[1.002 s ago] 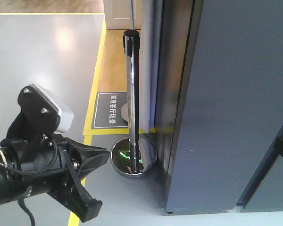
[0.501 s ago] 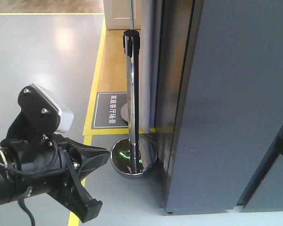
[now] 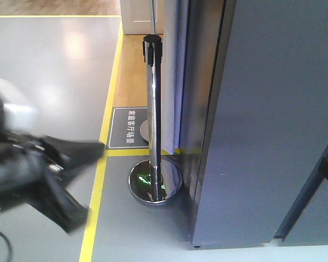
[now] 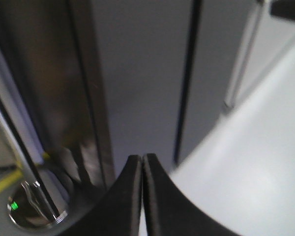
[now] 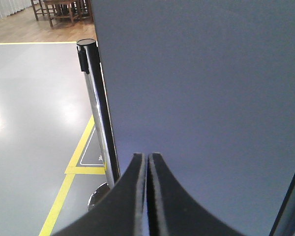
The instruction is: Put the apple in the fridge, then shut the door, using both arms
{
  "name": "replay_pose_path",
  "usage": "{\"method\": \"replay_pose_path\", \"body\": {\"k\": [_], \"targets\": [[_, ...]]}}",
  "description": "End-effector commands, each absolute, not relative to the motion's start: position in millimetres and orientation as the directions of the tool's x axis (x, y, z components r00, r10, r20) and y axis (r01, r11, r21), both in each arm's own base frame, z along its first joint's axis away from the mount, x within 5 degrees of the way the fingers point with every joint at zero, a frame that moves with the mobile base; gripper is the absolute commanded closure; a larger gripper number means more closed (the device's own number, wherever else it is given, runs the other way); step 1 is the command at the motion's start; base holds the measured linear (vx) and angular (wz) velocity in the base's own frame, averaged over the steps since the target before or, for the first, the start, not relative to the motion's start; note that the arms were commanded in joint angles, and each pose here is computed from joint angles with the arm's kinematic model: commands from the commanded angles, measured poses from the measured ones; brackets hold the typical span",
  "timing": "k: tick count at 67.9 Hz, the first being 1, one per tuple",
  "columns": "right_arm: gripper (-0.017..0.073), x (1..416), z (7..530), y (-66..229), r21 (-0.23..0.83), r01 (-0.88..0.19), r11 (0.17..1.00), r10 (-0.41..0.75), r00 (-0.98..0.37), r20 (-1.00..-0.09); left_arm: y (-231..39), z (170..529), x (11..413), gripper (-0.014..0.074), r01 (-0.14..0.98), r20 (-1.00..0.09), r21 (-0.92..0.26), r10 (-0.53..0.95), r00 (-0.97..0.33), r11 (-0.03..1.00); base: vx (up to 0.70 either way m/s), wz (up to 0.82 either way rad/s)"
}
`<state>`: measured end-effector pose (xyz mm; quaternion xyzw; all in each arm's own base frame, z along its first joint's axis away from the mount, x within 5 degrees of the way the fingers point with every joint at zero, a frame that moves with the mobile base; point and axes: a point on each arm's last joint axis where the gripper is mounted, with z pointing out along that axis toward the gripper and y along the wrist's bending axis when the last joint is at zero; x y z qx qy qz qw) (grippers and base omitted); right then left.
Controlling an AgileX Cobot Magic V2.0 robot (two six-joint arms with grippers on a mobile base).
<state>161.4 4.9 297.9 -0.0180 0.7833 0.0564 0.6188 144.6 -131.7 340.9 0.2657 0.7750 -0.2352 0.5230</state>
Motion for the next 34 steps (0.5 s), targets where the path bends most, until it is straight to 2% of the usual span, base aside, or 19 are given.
{"method": "replay_pose_path", "body": {"k": [1,19,34], "targets": [[0.0561,163,306,3,0.025,-0.087,0.996,0.007,-0.205,-0.979,-108,358,144,0.0599,0.591,-0.981,-0.093,0.026,-0.19,0.802,0.0,0.0],[0.0561,163,306,3,0.025,-0.087,0.996,0.007,-0.205,-0.979,-39,313,105,0.0599,0.339,-0.99,-0.093,-0.051,-0.131,0.936,0.0,0.0],[0.0561,163,306,3,0.025,-0.087,0.996,0.007,-0.205,-0.979,-10,255,67,0.0599,0.146,-0.995,-0.091,-0.085,-0.048,0.985,0.0,0.0]]}}
